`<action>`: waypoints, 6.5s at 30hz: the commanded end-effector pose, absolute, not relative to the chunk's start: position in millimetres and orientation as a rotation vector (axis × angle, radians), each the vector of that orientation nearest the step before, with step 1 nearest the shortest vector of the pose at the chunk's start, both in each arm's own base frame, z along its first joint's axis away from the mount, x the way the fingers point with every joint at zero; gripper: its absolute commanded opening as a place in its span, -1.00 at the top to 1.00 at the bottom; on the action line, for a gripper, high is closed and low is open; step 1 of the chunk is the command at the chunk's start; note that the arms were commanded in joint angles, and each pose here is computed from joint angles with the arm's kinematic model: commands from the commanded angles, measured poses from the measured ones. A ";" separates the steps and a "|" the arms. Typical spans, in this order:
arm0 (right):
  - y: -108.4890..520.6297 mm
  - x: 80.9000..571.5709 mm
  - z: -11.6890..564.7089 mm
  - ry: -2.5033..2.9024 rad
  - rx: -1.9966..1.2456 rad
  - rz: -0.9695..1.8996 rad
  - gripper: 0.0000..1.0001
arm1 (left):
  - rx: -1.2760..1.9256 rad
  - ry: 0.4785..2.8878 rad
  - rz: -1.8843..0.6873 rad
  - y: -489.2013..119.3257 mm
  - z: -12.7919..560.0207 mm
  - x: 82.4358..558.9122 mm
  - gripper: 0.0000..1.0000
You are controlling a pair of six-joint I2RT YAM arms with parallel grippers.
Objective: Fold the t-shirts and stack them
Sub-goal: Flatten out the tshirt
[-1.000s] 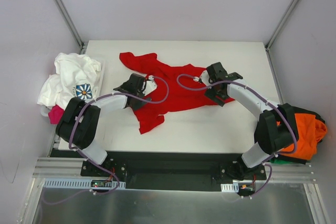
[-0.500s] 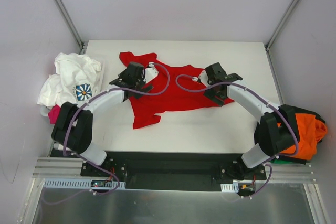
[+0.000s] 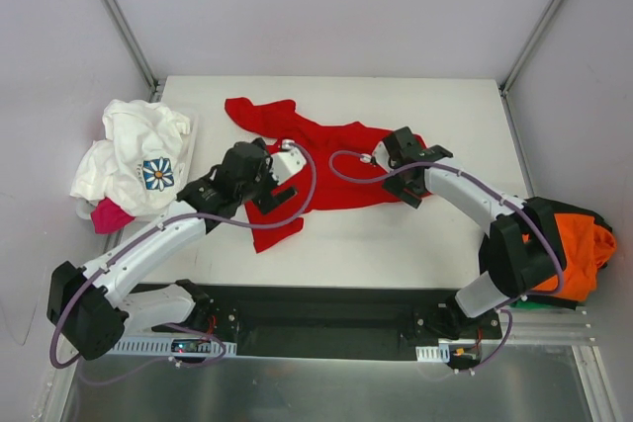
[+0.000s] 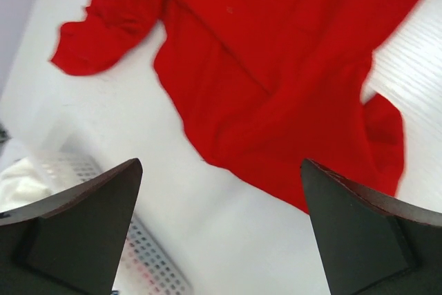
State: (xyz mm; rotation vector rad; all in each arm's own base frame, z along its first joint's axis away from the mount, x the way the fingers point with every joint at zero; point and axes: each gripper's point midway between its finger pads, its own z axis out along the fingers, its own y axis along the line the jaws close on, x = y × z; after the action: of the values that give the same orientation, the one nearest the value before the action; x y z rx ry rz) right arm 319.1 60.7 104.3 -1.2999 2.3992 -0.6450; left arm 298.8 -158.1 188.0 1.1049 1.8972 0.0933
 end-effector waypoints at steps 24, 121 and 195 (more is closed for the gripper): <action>-15.5 369.0 136.9 2.468 -0.916 -0.779 -0.68 | 1.651 2.032 -0.226 -177.5 70.3 168.1 -0.99; 43.1 406.9 52.6 2.422 -1.172 -0.729 -1.00 | 1.196 2.051 0.143 -158.9 73.8 341.0 -0.99; 221.2 457.4 79.8 2.205 -1.430 -0.374 -0.92 | 0.600 1.871 0.400 -72.4 194.6 391.7 -0.99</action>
State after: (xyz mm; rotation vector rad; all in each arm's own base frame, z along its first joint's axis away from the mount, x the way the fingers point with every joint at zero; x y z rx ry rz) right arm 459.9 203.7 82.0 -1.3731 2.2222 -0.4188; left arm 391.7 -78.9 181.1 0.6712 1.9063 0.3917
